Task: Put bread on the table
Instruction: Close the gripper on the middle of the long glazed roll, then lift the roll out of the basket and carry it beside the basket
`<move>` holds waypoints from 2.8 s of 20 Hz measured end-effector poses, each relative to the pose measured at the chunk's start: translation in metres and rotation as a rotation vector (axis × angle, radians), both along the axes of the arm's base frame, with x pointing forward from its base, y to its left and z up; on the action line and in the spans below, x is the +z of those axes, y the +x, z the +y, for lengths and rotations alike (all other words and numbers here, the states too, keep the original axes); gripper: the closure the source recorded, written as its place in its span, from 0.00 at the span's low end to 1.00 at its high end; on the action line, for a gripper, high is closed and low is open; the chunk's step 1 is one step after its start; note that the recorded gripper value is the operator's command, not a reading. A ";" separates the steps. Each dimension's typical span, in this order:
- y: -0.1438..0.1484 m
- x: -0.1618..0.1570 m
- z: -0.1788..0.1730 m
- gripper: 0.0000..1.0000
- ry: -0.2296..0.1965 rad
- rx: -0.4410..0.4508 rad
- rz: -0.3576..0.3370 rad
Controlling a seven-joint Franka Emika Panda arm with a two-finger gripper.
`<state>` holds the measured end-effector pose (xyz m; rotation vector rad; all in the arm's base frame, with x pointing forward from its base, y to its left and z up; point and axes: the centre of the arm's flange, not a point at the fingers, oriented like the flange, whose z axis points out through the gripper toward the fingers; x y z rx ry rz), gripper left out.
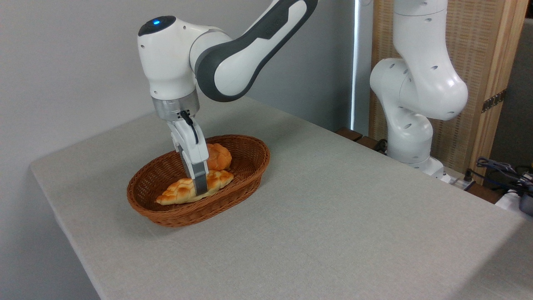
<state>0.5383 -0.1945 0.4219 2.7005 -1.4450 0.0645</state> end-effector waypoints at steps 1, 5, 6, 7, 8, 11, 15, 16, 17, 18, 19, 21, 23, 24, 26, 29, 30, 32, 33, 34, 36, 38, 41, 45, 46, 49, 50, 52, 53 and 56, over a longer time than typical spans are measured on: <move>0.000 0.000 0.000 0.50 0.000 0.000 0.000; 0.000 0.000 0.000 0.50 0.000 0.000 0.000; 0.000 0.000 0.000 0.50 0.000 0.000 0.000; 0.000 0.000 0.000 0.50 0.000 0.000 0.000; 0.000 0.000 0.000 0.50 0.000 0.000 0.000; 0.000 0.000 0.000 0.50 0.000 -0.001 0.000; 0.000 0.001 0.000 0.59 -0.001 0.000 -0.003; 0.000 0.002 0.000 0.60 -0.001 0.000 -0.004; 0.001 0.002 0.000 0.61 -0.001 -0.001 -0.003; 0.001 0.004 -0.001 0.61 -0.001 -0.001 -0.002; 0.001 0.007 -0.001 0.62 0.000 -0.001 0.002; 0.003 0.018 0.000 0.65 -0.001 0.000 0.014; 0.007 0.035 0.001 0.65 -0.012 0.008 0.027; 0.008 0.043 0.002 0.65 -0.016 0.011 0.030; 0.010 0.056 0.002 0.65 -0.033 0.018 0.038; 0.016 0.077 0.012 0.65 -0.056 0.043 0.046; 0.019 0.084 0.021 0.64 -0.057 0.057 0.049; 0.024 0.096 0.039 0.64 -0.056 0.064 0.051; 0.028 0.099 0.051 0.64 -0.056 0.063 0.046; 0.032 0.101 0.068 0.64 -0.054 0.061 0.038; 0.040 0.101 0.113 0.64 -0.040 0.053 0.022; 0.045 0.101 0.165 0.63 -0.026 0.037 0.009; 0.046 0.096 0.216 0.52 -0.023 0.016 0.009; 0.051 0.072 0.220 0.25 -0.007 0.008 0.051; 0.052 0.066 0.219 0.16 0.005 0.001 0.060; 0.054 0.059 0.218 0.00 0.019 -0.006 0.073; 0.054 0.059 0.218 0.00 0.020 -0.006 0.073; 0.054 0.059 0.218 0.00 0.021 -0.006 0.072; 0.054 0.059 0.218 0.00 0.021 -0.006 0.072; 0.054 0.059 0.218 0.00 0.021 -0.006 0.072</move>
